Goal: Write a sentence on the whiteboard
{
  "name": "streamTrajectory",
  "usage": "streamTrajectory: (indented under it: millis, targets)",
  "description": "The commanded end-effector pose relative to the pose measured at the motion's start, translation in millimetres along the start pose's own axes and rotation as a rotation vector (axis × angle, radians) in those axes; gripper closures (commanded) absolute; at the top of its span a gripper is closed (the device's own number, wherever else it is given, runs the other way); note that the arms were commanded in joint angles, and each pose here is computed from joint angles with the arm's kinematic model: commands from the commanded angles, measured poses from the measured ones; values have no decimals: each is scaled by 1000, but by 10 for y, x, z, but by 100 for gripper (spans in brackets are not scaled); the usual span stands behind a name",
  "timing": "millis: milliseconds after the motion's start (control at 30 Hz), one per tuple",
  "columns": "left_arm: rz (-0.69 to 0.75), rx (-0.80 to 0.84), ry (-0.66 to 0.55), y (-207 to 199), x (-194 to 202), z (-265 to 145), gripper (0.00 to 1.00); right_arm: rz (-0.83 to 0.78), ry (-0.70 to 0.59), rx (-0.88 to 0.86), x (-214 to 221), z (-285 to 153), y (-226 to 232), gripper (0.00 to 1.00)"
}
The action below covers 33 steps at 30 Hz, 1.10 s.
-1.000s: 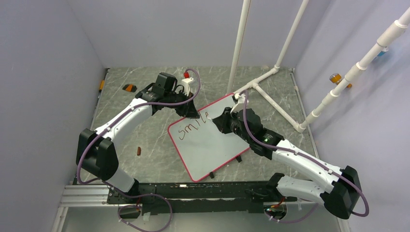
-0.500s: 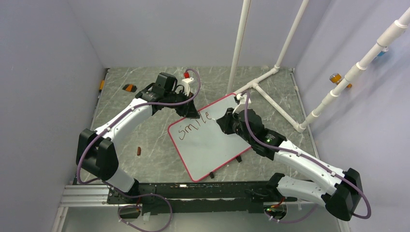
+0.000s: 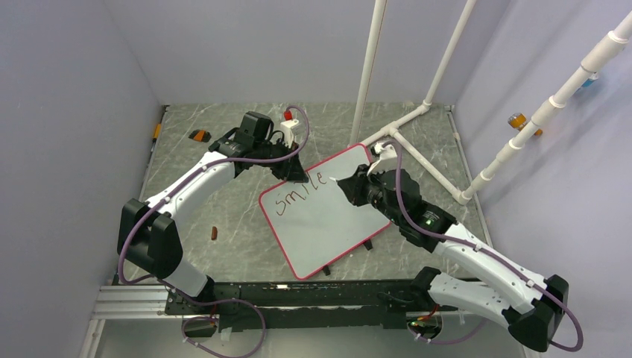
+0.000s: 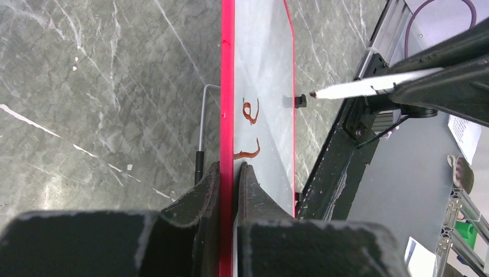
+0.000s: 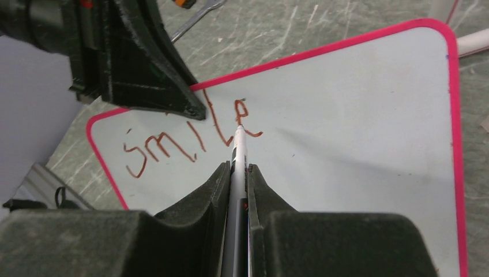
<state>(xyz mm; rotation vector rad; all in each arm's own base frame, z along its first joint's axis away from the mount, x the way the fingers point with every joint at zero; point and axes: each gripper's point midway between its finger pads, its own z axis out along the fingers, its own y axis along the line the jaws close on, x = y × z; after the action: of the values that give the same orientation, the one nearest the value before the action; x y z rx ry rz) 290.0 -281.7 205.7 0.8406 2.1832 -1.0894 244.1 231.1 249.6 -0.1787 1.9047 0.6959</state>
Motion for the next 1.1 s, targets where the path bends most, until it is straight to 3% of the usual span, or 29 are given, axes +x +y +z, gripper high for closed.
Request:
streamTrajectory:
  millis: [0, 533, 1067]
  targets:
    - [146, -152, -112, 210, -343, -154, 100, -31, 1, -119, 28, -81, 164, 100]
    - [134, -198, -134, 319, -358, -158, 100, -185, 92, -476, 479, -279, 765, 100]
    - [130, -202, -132, 327, -337, -162, 100, -274, 122, -477, 806, -228, 1019, 100]
